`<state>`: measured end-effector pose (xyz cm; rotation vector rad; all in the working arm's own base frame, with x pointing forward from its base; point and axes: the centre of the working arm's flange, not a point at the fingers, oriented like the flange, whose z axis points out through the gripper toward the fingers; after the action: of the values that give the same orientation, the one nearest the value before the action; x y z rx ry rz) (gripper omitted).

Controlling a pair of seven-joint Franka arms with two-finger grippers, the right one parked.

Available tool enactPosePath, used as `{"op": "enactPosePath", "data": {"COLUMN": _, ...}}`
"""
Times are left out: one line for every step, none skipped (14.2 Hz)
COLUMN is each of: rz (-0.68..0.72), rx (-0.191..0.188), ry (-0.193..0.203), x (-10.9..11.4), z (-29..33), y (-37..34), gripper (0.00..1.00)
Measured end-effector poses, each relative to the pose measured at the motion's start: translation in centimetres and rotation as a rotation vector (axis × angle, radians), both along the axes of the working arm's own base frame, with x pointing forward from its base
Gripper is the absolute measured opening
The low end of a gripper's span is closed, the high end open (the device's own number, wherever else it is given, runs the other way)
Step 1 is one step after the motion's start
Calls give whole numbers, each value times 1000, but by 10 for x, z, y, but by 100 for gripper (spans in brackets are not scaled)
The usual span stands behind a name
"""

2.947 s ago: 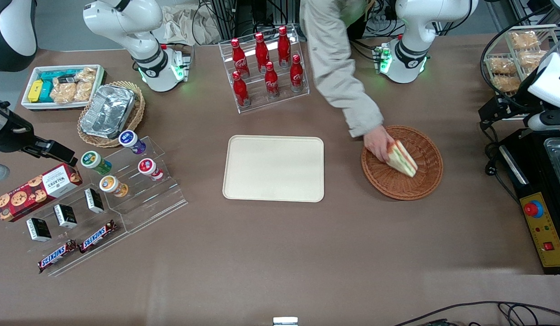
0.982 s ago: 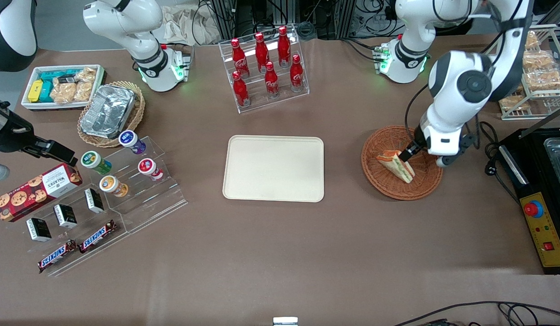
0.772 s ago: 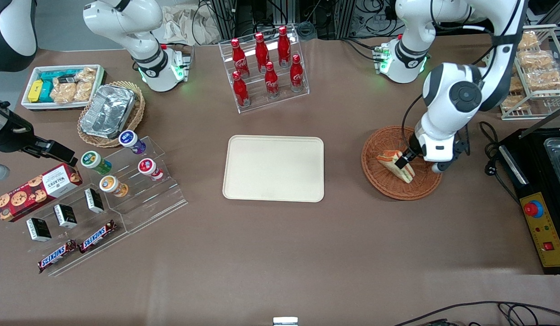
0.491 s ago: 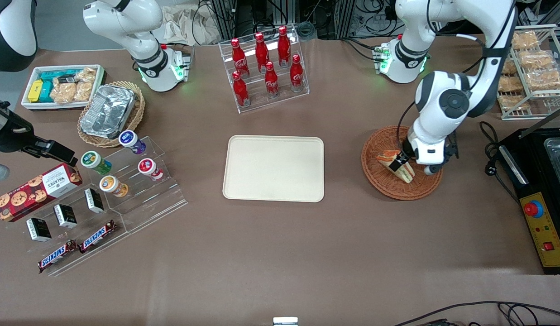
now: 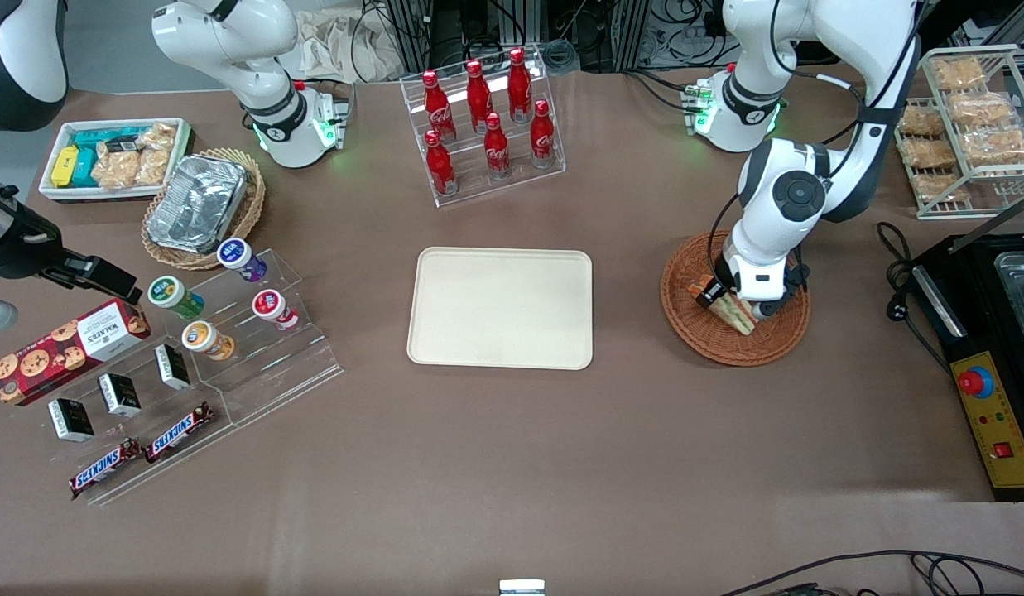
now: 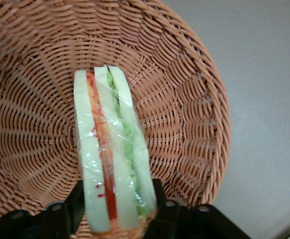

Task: Place sandwich from basket to tray
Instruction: 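Lower the left gripper and close it on the wrapped sandwich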

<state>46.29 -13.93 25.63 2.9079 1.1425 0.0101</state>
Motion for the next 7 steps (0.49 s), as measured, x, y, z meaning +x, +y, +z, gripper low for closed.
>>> {"op": "enactPosePath", "data": {"rz": -1, "rx": 0, "ry": -2, "x": 0, "z": 0, "y": 0, "gripper": 43}}
{"op": "enactPosePath", "data": {"rz": 0, "rx": 1, "ry": -4, "x": 1, "z": 1, "y": 1, "gripper": 35}}
{"op": "enactPosePath", "data": {"rz": 0, "rx": 1, "ry": -6, "x": 1, "z": 2, "y": 1, "gripper": 26}}
{"op": "enactPosePath", "data": {"rz": 0, "rx": 1, "ry": -12, "x": 2, "z": 5, "y": 1, "gripper": 20}}
{"op": "enactPosePath", "data": {"rz": 1, "rx": 1, "ry": -19, "x": 4, "z": 9, "y": 2, "gripper": 20}}
{"op": "enactPosePath", "data": {"rz": 3, "rx": 4, "ry": -17, "x": 5, "z": 16, "y": 3, "gripper": 20}}
{"op": "enactPosePath", "data": {"rz": 5, "rx": 14, "ry": -2, "x": 7, "z": 26, "y": 4, "gripper": 20}}
